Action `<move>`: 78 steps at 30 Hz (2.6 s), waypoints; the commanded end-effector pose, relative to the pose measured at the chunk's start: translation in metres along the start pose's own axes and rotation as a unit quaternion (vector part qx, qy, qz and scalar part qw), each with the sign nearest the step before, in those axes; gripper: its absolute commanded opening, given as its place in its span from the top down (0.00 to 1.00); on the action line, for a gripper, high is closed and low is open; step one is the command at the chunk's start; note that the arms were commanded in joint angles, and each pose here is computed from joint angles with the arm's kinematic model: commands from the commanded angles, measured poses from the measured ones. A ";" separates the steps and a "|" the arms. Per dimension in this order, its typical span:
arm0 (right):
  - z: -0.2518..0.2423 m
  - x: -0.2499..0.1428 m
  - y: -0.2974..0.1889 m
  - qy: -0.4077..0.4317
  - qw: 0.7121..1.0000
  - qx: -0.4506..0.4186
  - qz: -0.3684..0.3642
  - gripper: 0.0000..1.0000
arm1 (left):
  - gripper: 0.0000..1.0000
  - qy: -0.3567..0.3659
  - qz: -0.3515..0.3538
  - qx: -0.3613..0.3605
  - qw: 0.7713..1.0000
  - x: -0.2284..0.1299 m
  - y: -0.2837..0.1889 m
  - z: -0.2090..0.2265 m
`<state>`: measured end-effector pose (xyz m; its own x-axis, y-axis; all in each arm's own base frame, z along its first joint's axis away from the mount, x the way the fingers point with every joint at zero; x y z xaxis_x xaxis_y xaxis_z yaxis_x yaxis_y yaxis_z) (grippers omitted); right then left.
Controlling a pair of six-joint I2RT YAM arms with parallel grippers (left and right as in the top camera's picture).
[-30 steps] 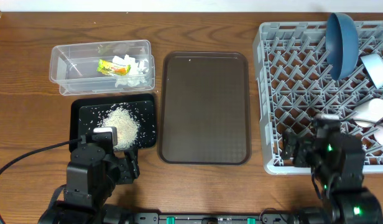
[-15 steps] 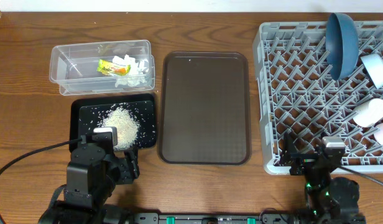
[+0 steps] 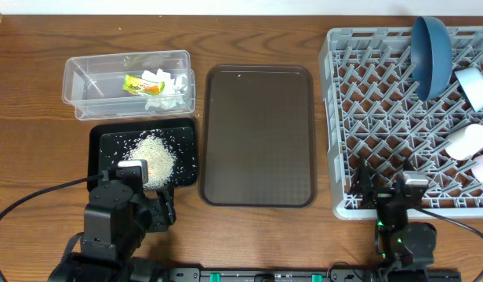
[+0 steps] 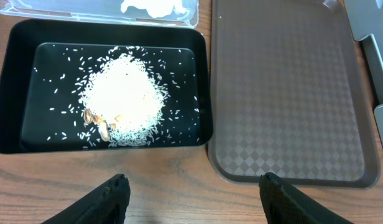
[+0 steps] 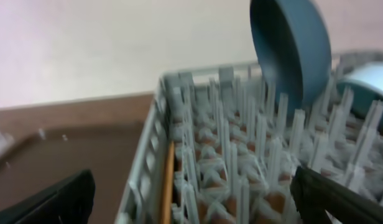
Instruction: Sort waste into correct bins and load items into the dishwasher rack
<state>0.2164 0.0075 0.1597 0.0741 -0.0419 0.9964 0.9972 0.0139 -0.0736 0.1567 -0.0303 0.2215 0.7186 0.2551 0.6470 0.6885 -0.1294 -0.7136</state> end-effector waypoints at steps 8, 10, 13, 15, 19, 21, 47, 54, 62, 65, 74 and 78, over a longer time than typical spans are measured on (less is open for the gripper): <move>-0.004 0.001 0.000 -0.001 1.000 -0.012 -0.004 0.01 | 0.30 -0.002 -0.001 0.007 1.000 -0.001 0.001 0.003; -0.004 0.001 0.000 -0.001 1.000 -0.012 -0.004 0.01 | 0.30 -0.002 -0.001 0.007 1.000 -0.001 0.001 0.003; -0.004 0.001 0.000 -0.001 1.000 -0.012 -0.004 0.01 | 0.30 -0.002 -0.001 0.007 1.000 -0.001 0.001 0.003; -0.004 0.001 0.000 -0.001 1.000 -0.012 -0.004 0.01 | 0.30 -0.002 -0.001 0.007 1.000 -0.001 0.001 0.003; -0.004 0.001 0.000 -0.001 1.000 -0.012 -0.004 0.01 | 0.30 -0.002 -0.001 0.007 1.000 -0.001 0.001 0.003; -0.004 0.001 0.000 -0.001 1.000 -0.012 -0.004 0.01 | 0.30 -0.002 -0.001 0.007 1.000 -0.001 0.001 0.003; -0.004 0.001 0.000 -0.001 1.000 -0.012 -0.003 0.01 | 0.30 -0.001 0.001 0.009 1.000 -0.003 0.000 0.004; -0.004 0.001 0.000 -0.001 1.000 -0.012 -0.004 0.01 | 0.30 0.012 -0.052 0.002 0.999 -0.009 0.009 0.012; -0.004 0.001 0.000 -0.001 1.000 -0.012 -0.004 0.01 | 0.30 -0.006 -0.177 -0.016 0.984 -0.010 0.055 0.027; -0.004 0.001 0.000 -0.001 1.000 -0.012 -0.003 0.01 | 0.30 -0.006 -0.217 -0.029 0.976 -0.009 0.065 0.028; -0.004 0.001 0.000 -0.001 1.000 -0.012 -0.003 0.01 | 0.30 -0.008 -0.349 -0.048 0.936 0.005 0.085 0.033; -0.004 0.001 0.000 -0.001 1.000 -0.012 -0.003 0.01 | 0.30 0.026 -0.362 -0.037 0.931 0.009 0.082 0.033</move>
<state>0.2165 0.0067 0.1604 0.0701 -0.0422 0.9966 0.9975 0.0086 -0.0698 0.2159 -0.0114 0.1600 0.0880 0.3152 0.9449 0.9961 -0.0347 -0.0812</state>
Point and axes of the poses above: each gripper's point midway between its finger pads, its own y axis out along the fingers, its own z axis along the line the jaws close on, x = y × z, the point moved 3 cm from there along -y, back along the fingers, and after that the axes turned 6 degrees about -y, right-handed, at the moved point
